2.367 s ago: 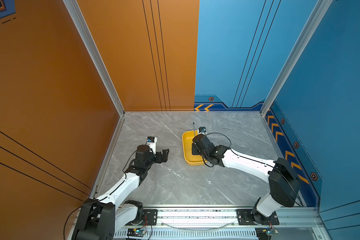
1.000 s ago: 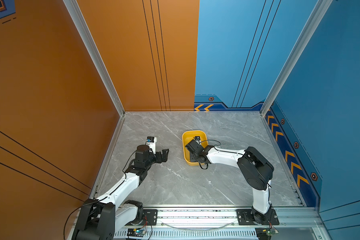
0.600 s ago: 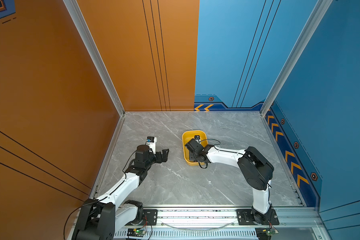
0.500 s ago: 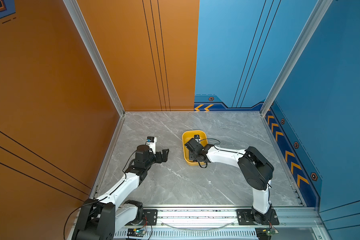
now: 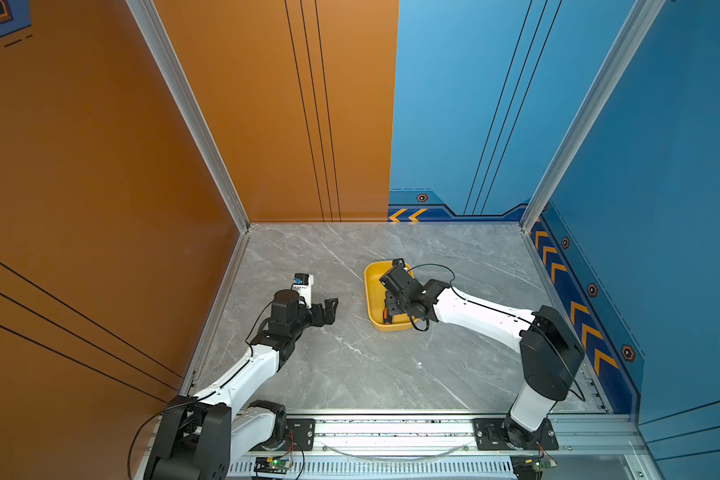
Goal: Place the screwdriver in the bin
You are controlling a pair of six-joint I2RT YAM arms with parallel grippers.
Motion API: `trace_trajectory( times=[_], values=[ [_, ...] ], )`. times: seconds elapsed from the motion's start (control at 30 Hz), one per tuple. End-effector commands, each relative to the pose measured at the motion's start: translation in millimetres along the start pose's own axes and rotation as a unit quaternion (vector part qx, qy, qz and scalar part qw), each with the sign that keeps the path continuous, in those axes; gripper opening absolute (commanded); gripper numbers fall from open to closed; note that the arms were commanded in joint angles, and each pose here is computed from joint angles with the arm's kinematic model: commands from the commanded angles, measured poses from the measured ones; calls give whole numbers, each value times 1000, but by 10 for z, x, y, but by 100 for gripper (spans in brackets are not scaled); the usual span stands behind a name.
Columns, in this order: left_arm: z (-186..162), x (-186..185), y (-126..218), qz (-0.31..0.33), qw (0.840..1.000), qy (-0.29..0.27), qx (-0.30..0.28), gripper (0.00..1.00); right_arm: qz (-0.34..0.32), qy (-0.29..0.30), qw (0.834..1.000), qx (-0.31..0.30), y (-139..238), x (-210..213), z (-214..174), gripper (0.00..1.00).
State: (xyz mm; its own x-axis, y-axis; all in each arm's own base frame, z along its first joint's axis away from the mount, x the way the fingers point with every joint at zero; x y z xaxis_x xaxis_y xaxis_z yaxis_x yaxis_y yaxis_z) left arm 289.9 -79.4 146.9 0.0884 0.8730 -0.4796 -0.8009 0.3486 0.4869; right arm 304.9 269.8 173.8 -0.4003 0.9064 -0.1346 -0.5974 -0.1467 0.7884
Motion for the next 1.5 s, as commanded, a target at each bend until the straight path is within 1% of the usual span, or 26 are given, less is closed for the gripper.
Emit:
trace_trajectory(
  times=[0.0,0.07,0.17,0.2,0.3,0.37,0.4,0.47,0.53,0.6,0.7,0.83,0.87,0.9,0.97,1.03,1.07,1.13,1.23,1.3,1.37,1.4,1.47],
  values=[
    [51,-12,-6,-5,1000,6,-1,98,-41,108,993,2,315,-258,-167,54],
    [50,-14,-12,-5,1000,5,0,98,-57,127,990,-10,457,-426,-236,55],
    [53,-9,-18,-3,1000,3,0,98,-48,119,991,-29,636,-698,-373,56],
    [61,-4,-20,-2,1000,2,-1,98,-38,109,993,-39,701,-788,-426,56],
    [82,18,-9,9,1000,0,-6,98,-44,55,995,-76,859,-1158,-562,57],
    [119,41,19,22,1000,-2,-17,98,-57,28,992,-113,939,-1362,-662,58],
    [148,55,47,31,999,-4,-26,98,-67,17,988,-136,963,-1448,-718,60],
    [209,68,114,45,998,-16,-48,98,-89,4,980,-180,1009,-1576,-818,69],
    [296,87,214,64,994,-31,-81,98,-102,-23,968,-229,1047,-1677,-866,74],
    [379,115,315,86,989,-45,-114,98,-106,-42,960,-254,1047,-1741,-903,77],
    [480,145,442,109,979,-69,-160,98,-140,-68,955,-253,994,-1891,-987,76],
    [489,194,482,110,964,-101,-219,98,-158,-82,954,-241,846,-2022,-1073,76],
    [479,203,470,109,963,-109,-223,98,-161,-84,953,-242,812,-2047,-1090,76],
    [479,212,452,109,962,-119,-222,98,-167,-87,952,-242,769,-2083,-1112,76],
    [446,229,385,111,961,-152,-203,98,-180,-96,948,-245,683,-2154,-1166,76],
    [428,314,309,133,956,-177,-193,98,-191,-111,943,-249,592,-2240,-1218,76],
    [442,362,285,145,953,-177,-197,98,-197,-119,940,-253,561,-2275,-1239,76],
    [439,456,211,156,954,-168,-193,98,-207,-128,934,-261,495,-2336,-1273,76],
    [407,544,71,143,959,-154,-188,98,-230,-134,922,-280,391,-2420,-1312,76],
    [376,580,-35,127,963,-149,-186,98,-234,-134,921,-280,292,-2459,-1315,76],
    [331,650,-133,133,964,-146,-177,98,-236,-127,922,-279,187,-2478,-1309,76],
    [314,694,-177,139,965,-141,-175,98,-237,-124,920,-287,143,-2490,-1282,76],
    [300,741,-223,142,964,-138,-176,98,-245,-103,921,-284,95,-2498,-1229,76]
  ],
)
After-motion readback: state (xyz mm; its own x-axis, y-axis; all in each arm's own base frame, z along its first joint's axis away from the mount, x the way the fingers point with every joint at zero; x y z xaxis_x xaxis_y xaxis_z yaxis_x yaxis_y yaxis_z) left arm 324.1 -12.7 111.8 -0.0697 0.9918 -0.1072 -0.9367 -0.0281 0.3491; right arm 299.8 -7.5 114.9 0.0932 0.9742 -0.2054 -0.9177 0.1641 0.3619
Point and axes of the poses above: each gripper's point midway between its finger pads, its own y axis back along the fingers, its own x axis along the line the jaws close on, z = x × y, the point moved 5 cm from there along y, back along the fingers, and after that the axes turned 13 degrees about y, right-handed, at the moved point
